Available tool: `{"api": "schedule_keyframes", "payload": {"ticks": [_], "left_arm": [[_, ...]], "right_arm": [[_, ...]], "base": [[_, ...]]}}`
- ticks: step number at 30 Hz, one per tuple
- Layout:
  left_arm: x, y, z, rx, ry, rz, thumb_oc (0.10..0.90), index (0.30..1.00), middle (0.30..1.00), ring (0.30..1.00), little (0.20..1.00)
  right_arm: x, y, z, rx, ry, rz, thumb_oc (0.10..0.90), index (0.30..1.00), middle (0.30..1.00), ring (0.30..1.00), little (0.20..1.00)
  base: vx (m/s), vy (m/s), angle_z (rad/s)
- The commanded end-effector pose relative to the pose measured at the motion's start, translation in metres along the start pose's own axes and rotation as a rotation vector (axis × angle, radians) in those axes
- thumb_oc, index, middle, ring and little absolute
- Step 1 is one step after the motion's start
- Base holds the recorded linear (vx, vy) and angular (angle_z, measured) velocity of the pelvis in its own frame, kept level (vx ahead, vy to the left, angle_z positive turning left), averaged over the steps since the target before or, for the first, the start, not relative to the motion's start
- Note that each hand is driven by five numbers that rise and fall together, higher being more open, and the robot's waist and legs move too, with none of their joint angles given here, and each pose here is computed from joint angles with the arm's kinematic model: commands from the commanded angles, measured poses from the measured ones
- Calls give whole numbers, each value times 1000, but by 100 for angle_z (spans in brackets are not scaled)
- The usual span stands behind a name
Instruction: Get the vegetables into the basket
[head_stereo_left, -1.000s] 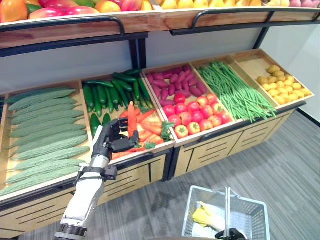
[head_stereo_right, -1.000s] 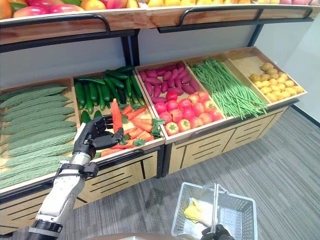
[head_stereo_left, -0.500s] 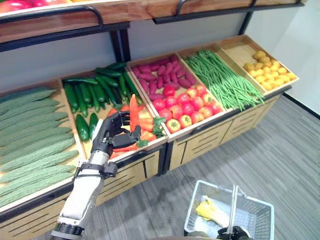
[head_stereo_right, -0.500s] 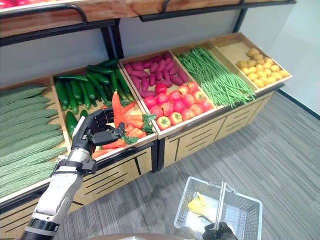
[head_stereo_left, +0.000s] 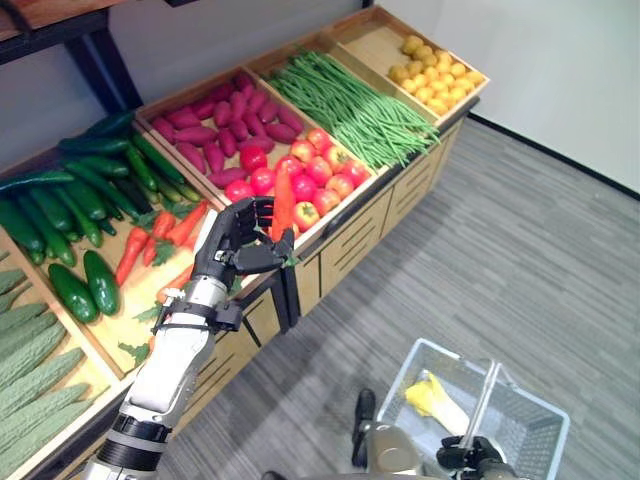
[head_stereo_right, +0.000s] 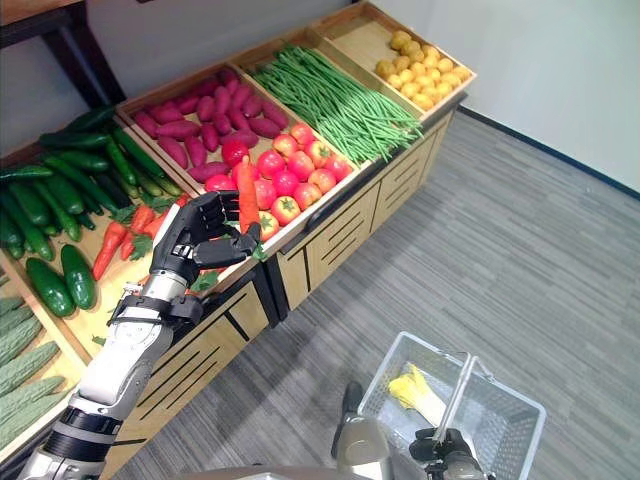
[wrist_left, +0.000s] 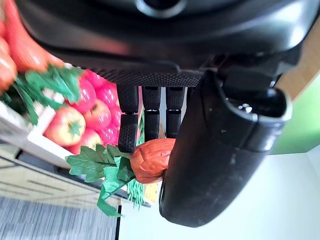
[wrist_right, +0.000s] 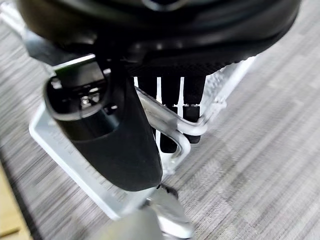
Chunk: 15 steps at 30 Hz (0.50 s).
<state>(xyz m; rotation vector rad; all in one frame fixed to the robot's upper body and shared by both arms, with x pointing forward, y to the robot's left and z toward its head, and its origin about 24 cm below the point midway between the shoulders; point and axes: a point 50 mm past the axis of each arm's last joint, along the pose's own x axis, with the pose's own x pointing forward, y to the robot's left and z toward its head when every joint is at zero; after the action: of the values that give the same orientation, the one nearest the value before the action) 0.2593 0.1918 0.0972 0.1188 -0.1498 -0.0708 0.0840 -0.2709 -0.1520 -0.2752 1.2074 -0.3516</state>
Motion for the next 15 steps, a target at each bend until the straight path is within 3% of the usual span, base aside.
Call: {"api": "schedule_keyframes", "payload": {"ticks": [1, 6, 15], "left_arm": [[7, 10, 58, 34, -303, 39, 400, 300, 300, 300, 300], [6, 9, 55, 28, -288, 40, 400, 300, 300, 300, 300], [8, 6, 52, -22, -281, 47, 400, 300, 300, 300, 300]], "right_arm": [[-3, -1, -21, -211, 52, 21, 400, 300, 300, 300, 300], [-3, -1, -20, -199, 48, 17, 400, 300, 300, 300, 300], [-3, -17, -26, -162, 67, -34, 400, 300, 300, 300, 300]], "base": [[50, -21, -91], [56, -136, -65], [73, -138, -15]]}}
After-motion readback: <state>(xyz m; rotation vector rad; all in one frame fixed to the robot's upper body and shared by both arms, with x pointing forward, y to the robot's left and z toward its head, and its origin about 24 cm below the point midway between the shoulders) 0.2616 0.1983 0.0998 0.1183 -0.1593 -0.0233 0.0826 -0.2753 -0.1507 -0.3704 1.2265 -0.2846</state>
